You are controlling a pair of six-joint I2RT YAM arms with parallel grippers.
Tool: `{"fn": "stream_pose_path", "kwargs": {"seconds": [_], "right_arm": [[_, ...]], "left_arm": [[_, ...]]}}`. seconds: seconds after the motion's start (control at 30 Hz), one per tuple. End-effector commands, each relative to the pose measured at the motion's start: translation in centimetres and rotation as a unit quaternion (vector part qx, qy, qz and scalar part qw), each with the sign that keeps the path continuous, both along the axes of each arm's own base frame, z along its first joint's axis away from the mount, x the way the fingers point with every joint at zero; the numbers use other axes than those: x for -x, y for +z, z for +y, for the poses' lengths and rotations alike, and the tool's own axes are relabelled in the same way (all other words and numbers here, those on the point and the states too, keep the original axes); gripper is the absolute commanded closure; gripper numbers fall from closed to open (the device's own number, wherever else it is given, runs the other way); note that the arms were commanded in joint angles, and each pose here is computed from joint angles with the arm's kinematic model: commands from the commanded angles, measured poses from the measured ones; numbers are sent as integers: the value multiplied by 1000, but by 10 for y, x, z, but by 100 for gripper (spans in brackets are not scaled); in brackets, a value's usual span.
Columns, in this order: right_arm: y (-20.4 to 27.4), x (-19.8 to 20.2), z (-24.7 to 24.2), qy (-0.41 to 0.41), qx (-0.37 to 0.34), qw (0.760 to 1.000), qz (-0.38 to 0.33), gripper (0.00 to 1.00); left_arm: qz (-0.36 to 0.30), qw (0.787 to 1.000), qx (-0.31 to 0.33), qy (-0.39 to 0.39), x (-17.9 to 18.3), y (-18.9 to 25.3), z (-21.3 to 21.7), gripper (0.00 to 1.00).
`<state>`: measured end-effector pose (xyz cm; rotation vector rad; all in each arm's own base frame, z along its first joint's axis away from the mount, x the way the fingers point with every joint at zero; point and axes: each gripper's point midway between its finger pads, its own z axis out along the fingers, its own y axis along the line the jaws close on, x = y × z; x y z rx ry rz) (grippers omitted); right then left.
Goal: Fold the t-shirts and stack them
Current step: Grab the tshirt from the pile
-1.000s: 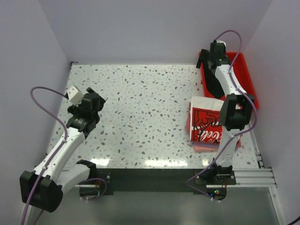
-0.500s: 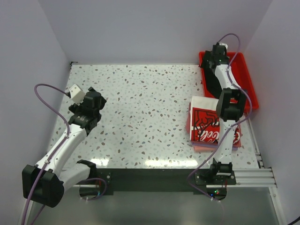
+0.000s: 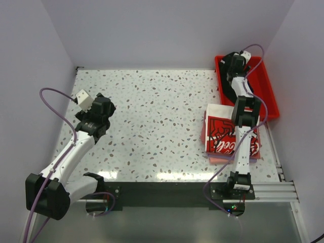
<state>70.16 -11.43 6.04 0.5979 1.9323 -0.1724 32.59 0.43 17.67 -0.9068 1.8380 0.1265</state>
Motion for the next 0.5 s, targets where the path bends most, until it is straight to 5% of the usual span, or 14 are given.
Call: {"fn": "stream_pose_path", "kwargs": {"seconds": [0.0, 0.13, 0.27, 0.4, 0.43, 0.47], "right_arm": [[38, -28, -6, -12, 3, 995, -96, 1], [37, -33, -4, 7, -1, 994, -108, 11], [43, -36, 2, 25, -4, 992, -125, 54], [59, -41, 9, 52, 1, 989, -142, 84], [63, -41, 10, 53, 1, 988, -146, 100], [63, -40, 9, 50, -2, 988, -144, 100]], "left_arm": [[-26, 999, -8, 19, -7, 22, 8, 0], [-24, 999, -12, 29, -6, 24, 11, 0], [-23, 999, -12, 28, -5, 24, 11, 0], [-21, 999, -12, 27, -5, 24, 10, 0], [-22, 999, -11, 26, -5, 25, 10, 0], [-20, 999, -11, 25, -5, 24, 10, 0]]}}
